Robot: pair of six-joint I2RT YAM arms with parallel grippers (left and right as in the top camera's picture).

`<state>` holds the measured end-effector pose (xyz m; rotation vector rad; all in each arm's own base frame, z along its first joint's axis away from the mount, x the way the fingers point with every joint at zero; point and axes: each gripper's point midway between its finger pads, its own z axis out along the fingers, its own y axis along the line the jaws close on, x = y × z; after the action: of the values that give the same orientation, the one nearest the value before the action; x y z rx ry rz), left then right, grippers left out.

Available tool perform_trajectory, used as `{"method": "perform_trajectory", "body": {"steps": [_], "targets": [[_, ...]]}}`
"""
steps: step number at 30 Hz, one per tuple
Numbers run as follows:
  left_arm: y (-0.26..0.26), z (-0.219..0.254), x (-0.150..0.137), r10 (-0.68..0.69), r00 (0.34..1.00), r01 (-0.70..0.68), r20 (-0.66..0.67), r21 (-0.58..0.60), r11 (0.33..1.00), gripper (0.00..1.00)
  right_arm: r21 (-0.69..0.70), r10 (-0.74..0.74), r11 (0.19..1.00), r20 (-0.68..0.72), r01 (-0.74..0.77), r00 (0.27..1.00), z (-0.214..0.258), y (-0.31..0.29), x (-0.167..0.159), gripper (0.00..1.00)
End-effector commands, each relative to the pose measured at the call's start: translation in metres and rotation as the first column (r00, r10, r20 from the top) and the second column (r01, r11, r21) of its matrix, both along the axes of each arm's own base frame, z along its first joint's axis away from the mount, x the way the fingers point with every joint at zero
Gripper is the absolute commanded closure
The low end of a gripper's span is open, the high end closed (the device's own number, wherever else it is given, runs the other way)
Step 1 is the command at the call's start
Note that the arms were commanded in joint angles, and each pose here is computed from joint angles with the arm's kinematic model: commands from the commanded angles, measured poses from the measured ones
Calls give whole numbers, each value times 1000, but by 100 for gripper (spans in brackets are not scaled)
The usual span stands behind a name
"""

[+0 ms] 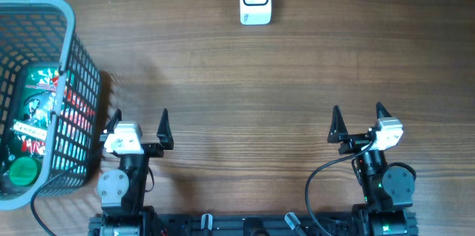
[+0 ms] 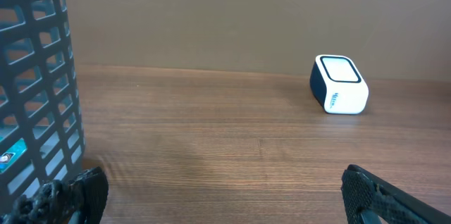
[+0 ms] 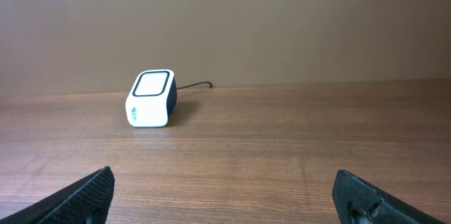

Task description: Scan the item barcode

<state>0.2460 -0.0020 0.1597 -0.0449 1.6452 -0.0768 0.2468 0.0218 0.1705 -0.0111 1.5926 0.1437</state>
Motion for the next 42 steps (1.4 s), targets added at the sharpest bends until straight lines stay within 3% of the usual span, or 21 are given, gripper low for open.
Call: {"method": "perform_trajectory", "body": {"steps": [1,6,11,18,23,28,33,36,38,42], "targets": [[8,-3,0,45,999,-45,1,3,999,0,-6,-5,1000,-2,5,1000,0,0,0,0],[12,-1,0,68,998,-68,10,11,998,0,-6,-5,1000,-2,5,1000,0,0,0,0],[-37,23,-6,-218,973,220,71,-10,976,0,-6,-5,1000,-2,5,1000,0,0,0,0],[-39,88,-17,-220,975,223,42,-66,973,0,-6,-5,1000,-3,5,1000,0,0,0,0],[-38,139,-9,-217,967,196,-130,-156,968,0,-6,-5,1000,-3,5,1000,0,0,0,0],[-38,157,3,-220,903,150,-368,-208,967,0,-6,-5,1000,-2,5,1000,0,0,0,0],[-44,182,20,-261,882,181,-392,-230,956,0,-6,-5,1000,-2,5,1000,0,0,0,0],[-24,214,38,-144,892,64,-428,-195,979,0,-6,-5,1000,-2,5,1000,0,0,0,0],[4,237,51,18,886,-108,-464,-168,980,0,-6,-5,1000,-3,5,1000,0,0,0,0],[65,276,56,289,825,-431,-485,-211,878,0,-6,-5,1000,-2,5,1000,0,-1,0,0]]}}
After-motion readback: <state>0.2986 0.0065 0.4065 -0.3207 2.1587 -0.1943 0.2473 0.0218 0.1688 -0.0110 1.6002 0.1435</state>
